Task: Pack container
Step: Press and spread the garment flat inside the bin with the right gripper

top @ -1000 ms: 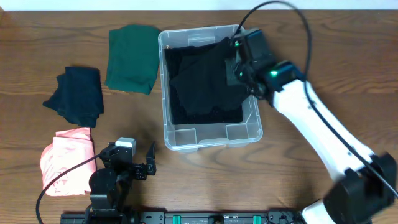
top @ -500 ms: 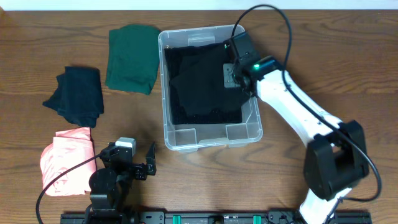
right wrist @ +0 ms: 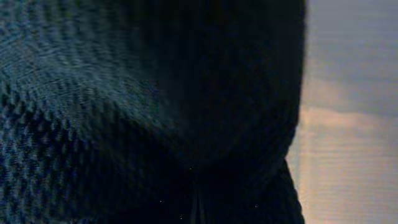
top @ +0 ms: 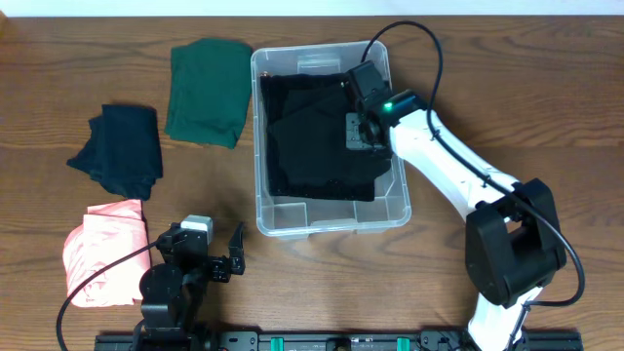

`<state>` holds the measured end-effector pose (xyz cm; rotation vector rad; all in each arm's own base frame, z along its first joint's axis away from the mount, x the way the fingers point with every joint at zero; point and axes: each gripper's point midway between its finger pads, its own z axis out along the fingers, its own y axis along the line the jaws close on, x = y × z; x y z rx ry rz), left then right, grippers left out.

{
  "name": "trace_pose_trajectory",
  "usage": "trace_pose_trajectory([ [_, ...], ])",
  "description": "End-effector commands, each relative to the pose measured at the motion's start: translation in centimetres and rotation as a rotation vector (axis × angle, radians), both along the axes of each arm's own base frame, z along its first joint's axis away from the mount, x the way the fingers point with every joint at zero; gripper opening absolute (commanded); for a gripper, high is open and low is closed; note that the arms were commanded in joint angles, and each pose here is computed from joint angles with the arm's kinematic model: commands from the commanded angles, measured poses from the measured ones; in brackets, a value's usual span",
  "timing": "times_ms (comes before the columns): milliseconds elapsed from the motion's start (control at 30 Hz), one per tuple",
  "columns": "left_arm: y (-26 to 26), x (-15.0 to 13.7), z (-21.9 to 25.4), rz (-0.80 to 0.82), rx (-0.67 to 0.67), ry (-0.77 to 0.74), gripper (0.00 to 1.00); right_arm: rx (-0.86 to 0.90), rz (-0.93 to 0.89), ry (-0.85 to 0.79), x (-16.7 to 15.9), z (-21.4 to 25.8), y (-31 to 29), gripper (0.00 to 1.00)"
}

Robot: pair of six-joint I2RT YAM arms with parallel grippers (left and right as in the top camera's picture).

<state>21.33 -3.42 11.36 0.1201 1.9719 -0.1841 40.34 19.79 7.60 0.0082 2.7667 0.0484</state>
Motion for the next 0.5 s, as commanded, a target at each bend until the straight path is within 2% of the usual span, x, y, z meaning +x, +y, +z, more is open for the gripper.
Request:
trace_pose_trajectory([
  [0, 0.1, 0.0, -0.7, 0.001, 0.007, 0.012, 0.98, 0.004, 0.031, 0.092, -2.3, -2.9, 1.8, 0.01],
  [133, 0.1, 0.0, -0.7, 0.001, 0.007, 0.012, 0.98, 0.023, 0.078, 0.022, -0.8, 0.2, 2.0, 0.01],
  [267, 0.1, 0.0, -0.7, 0.001, 0.007, 0.012, 0.98, 0.032, 0.141, -0.069, 0.2, 6.2, 1.4, 0.01],
  [367, 0.1, 0.0, -0.7, 0.001, 0.007, 0.012, 0.98, 0.024, 0.197, -0.123, 0.0, 9.9, 0.8, 0.01],
  [467, 0.1, 0.0, -0.7, 0.001, 0.007, 0.012, 0.98, 0.018, 0.218, -0.123, -1.1, 11.4, 0.2, 0.01],
])
